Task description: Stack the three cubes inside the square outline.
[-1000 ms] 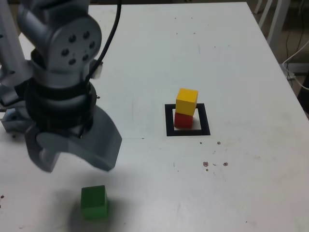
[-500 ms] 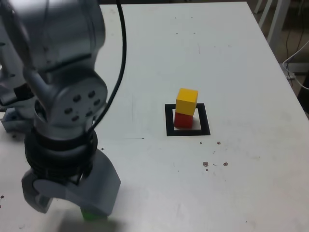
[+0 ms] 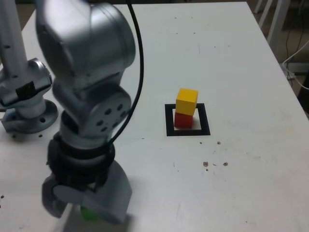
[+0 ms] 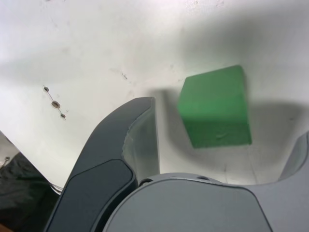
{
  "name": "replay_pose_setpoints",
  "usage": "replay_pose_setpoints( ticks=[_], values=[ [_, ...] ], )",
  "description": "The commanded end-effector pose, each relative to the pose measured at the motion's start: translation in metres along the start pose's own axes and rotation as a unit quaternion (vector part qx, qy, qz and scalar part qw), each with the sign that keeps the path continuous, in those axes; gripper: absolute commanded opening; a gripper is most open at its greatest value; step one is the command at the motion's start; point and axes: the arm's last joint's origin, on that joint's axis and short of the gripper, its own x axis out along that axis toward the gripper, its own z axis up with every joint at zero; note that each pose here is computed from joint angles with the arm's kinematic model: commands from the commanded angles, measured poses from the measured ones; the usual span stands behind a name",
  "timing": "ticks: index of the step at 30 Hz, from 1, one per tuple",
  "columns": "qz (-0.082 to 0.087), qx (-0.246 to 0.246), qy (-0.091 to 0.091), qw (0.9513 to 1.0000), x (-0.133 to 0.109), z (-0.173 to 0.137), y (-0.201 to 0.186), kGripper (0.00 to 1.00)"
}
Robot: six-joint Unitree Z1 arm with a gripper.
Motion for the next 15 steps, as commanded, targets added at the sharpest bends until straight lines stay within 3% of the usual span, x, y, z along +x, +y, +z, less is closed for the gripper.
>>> replay_pose_setpoints(
  ticks=[1,9,15],
  values=[
    [-0.001,-0.002,0.005,1.0,0.003,0.003,0.005,0.95],
    [-0.016,0.01,0.022,0.9996,0.006,0.007,0.014,0.84],
    [-0.017,0.012,0.024,0.9995,0.004,0.008,0.015,0.55]
  ],
)
